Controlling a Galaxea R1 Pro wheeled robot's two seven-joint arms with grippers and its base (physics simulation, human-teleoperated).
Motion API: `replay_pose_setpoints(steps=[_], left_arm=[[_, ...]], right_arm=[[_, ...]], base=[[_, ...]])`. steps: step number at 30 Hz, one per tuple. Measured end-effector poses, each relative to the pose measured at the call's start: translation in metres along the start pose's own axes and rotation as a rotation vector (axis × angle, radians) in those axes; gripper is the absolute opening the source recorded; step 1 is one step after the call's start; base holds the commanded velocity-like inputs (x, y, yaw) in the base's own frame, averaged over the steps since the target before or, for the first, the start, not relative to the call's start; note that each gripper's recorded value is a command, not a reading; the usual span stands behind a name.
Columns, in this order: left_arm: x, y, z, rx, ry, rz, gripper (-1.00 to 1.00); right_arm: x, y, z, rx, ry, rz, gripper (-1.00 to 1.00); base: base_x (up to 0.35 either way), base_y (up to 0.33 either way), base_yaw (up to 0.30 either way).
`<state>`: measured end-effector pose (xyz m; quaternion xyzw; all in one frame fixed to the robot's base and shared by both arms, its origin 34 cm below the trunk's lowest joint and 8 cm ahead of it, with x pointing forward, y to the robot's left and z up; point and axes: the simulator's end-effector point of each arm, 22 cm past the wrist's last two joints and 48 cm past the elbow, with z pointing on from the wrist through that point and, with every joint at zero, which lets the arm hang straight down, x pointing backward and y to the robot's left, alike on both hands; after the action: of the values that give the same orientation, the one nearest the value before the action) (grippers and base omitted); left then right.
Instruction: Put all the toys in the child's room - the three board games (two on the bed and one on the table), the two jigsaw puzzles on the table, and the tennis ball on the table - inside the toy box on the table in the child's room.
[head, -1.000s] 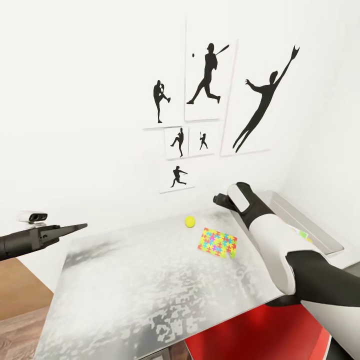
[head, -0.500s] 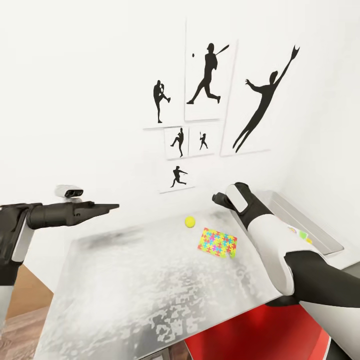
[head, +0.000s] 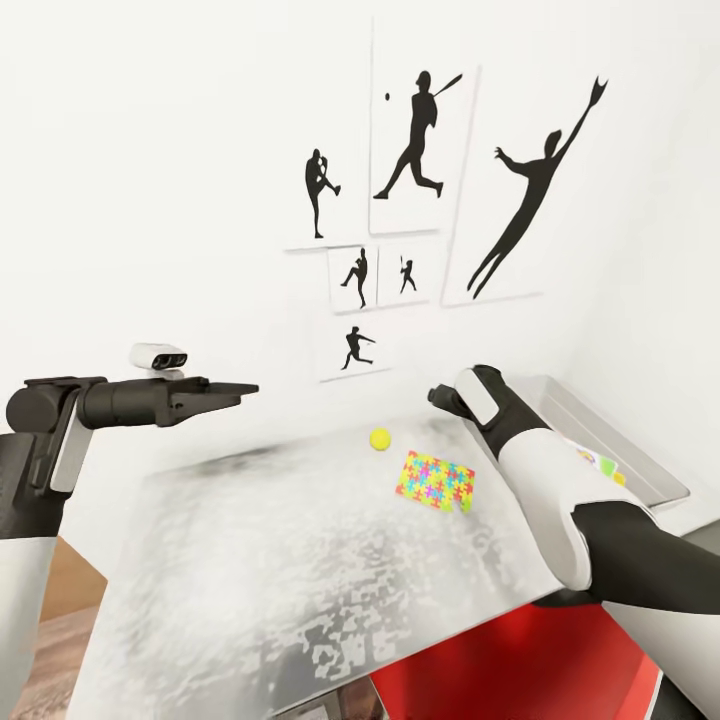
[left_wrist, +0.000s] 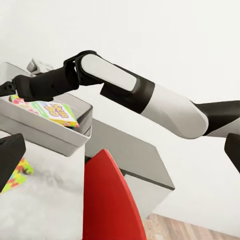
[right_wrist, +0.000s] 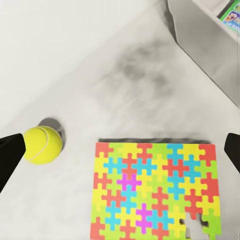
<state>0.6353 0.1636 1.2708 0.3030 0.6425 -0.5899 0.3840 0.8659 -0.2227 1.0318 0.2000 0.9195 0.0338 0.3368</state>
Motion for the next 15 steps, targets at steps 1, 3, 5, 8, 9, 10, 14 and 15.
replay_pose_setpoints(steps=[1,3,5,8,9,10,14,15], left_arm=[[0.0,0.001,0.0,-0.001,0.0,-0.001,1.0],[0.001,0.003,-0.001,-0.002,-0.002,-0.004,1.0],[0.002,0.004,-0.001,-0.003,-0.002,-0.007,1.0],[0.003,0.007,-0.003,-0.004,-0.003,-0.012,1.0],[0.003,0.008,-0.003,-0.005,-0.003,-0.014,1.0],[0.004,0.008,-0.004,-0.005,-0.004,-0.015,1.0],[0.005,0.011,-0.007,-0.007,-0.007,-0.02,1.0],[0.006,0.012,-0.007,-0.007,-0.008,-0.022,1.0]], right_arm=[[0.001,0.0,0.001,0.001,0.001,0.0,1.0],[0.002,-0.002,0.003,0.003,0.004,0.001,1.0],[0.003,-0.003,0.005,0.005,0.007,0.001,1.0],[0.005,-0.004,0.008,0.008,0.011,0.001,1.0],[0.006,-0.004,0.009,0.008,0.013,0.001,1.0],[0.006,-0.004,0.01,0.009,0.015,0.001,1.0],[0.01,-0.004,0.014,0.01,0.022,0.0,1.0],[0.011,-0.004,0.015,0.011,0.024,0.0,1.0]], base=[[0.0,0.0,0.0],[0.0,0.0,0.0],[0.0,0.0,0.0],[0.0,0.0,0.0],[0.0,0.0,0.0],[0.0,0.0,0.0],[0.0,0.0,0.0],[0.0,0.0,0.0]])
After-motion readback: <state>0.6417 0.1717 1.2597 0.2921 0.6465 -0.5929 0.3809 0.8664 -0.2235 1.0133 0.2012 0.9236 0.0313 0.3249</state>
